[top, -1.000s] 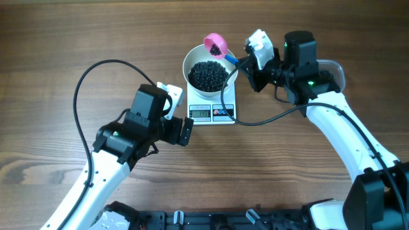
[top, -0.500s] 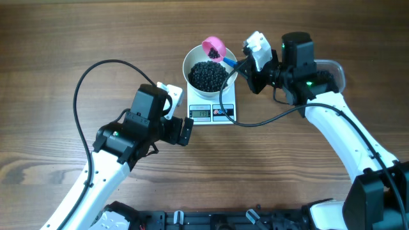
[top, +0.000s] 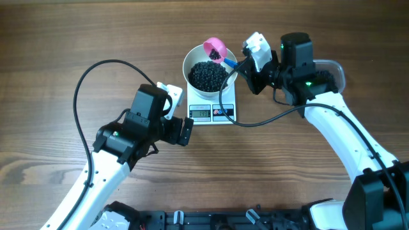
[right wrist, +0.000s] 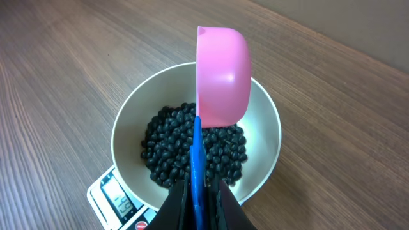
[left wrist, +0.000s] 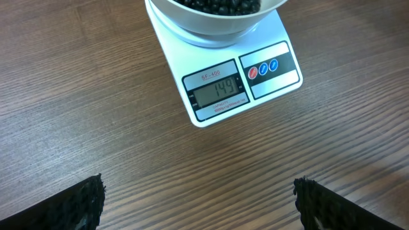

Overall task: Scoop item into bowl and weigh 150g on scale
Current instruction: 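Tip the pink scoop over the white bowl to pour beans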

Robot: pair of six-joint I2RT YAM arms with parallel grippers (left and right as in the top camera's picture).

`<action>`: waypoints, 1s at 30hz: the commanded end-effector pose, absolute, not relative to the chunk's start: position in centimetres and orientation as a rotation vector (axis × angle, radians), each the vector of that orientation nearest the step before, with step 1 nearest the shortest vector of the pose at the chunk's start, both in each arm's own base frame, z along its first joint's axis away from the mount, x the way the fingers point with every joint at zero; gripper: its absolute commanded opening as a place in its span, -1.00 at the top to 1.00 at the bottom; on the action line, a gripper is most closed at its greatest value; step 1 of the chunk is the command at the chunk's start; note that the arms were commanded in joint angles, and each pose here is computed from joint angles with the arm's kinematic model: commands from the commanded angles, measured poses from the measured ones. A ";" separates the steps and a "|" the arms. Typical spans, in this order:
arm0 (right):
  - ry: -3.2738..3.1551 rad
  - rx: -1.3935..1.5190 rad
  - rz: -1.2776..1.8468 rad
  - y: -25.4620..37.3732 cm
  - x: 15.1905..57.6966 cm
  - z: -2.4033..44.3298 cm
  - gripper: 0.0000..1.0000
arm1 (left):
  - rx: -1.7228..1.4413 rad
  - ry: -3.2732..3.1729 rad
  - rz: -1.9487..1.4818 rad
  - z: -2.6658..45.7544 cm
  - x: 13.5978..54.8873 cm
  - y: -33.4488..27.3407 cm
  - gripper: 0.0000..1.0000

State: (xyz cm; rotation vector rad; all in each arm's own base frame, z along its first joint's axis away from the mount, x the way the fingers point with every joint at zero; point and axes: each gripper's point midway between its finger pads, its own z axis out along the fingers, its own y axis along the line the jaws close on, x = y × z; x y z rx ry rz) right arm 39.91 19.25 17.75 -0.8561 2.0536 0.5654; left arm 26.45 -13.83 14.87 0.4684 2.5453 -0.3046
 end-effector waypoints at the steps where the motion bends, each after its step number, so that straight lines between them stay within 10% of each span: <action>1: 2.040 -0.857 0.576 19.5 39.7 18.4 0.92 | 0.476 2.547 -0.290 14.6 26.5 -13.6 -1.00; 30: 2.060 -0.886 0.571 19.4 39.2 17.8 0.91 | 0.476 2.548 -0.290 14.6 26.5 -13.6 -1.00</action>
